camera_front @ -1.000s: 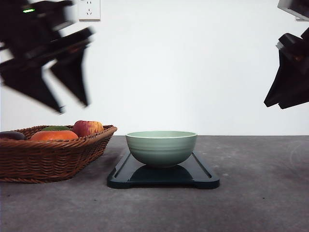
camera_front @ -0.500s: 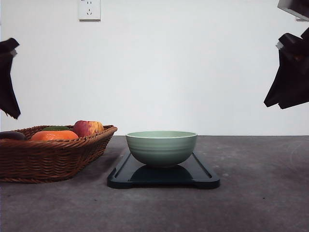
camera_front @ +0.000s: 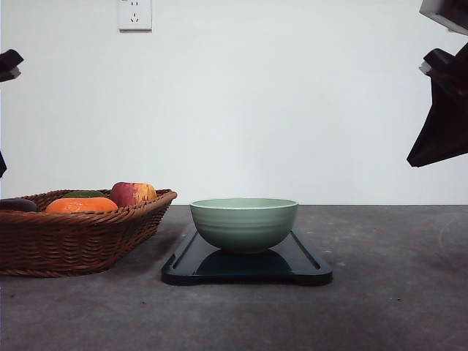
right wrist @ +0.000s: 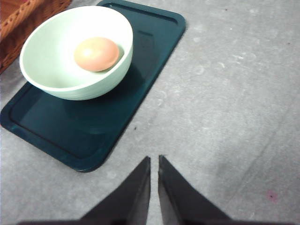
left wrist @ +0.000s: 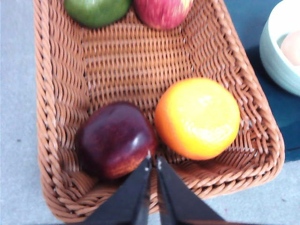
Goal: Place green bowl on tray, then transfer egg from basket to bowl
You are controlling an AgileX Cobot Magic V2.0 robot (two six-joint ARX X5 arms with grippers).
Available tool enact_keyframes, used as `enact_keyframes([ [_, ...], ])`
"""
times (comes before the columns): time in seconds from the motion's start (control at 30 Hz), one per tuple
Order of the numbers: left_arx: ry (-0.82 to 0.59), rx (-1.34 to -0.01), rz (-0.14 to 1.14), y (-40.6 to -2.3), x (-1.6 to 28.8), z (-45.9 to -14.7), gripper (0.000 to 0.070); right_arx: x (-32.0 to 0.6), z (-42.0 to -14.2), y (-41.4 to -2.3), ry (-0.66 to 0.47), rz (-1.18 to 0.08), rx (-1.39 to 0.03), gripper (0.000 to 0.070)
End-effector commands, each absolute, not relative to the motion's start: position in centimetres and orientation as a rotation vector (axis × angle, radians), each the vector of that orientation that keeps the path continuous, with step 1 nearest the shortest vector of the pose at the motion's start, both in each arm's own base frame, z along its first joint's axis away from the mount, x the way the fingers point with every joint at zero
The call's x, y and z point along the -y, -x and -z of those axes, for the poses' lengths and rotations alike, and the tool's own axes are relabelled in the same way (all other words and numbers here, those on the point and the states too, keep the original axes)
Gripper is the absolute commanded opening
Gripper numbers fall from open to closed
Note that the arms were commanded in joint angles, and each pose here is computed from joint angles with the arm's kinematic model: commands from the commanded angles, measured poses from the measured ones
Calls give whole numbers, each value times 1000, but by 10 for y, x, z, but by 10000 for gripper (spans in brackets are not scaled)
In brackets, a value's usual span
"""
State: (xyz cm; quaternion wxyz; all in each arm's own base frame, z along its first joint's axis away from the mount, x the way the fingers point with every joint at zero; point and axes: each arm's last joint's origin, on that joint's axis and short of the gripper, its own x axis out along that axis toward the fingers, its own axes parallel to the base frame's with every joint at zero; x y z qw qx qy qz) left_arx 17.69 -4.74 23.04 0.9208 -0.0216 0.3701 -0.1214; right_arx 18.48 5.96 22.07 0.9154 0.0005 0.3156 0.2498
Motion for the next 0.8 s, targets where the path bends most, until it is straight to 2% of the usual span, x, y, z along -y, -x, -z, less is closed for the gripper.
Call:
enact_keyframes([
  [0.0, 50, -751, 256, -179, 49, -233, 0, -61, -222, -186, -9, -517, -634, 17],
  [0.3, 46, -745, 260, -177, 48, -234, 0, -61, -223, -187, -9, -518, -623, 17],
  [0.37, -35, -702, 264, -175, 45, -238, 0, -61, -223, -187, -9, -518, -623, 17],
  [0.57, 41, -541, 172, -153, 25, -236, 0, -61, -223, -187, -9, -518, -623, 17],
  [0.77, 110, -333, 76, -121, 7, -211, 0, -61, -223, -187, -9, -518, -623, 17],
])
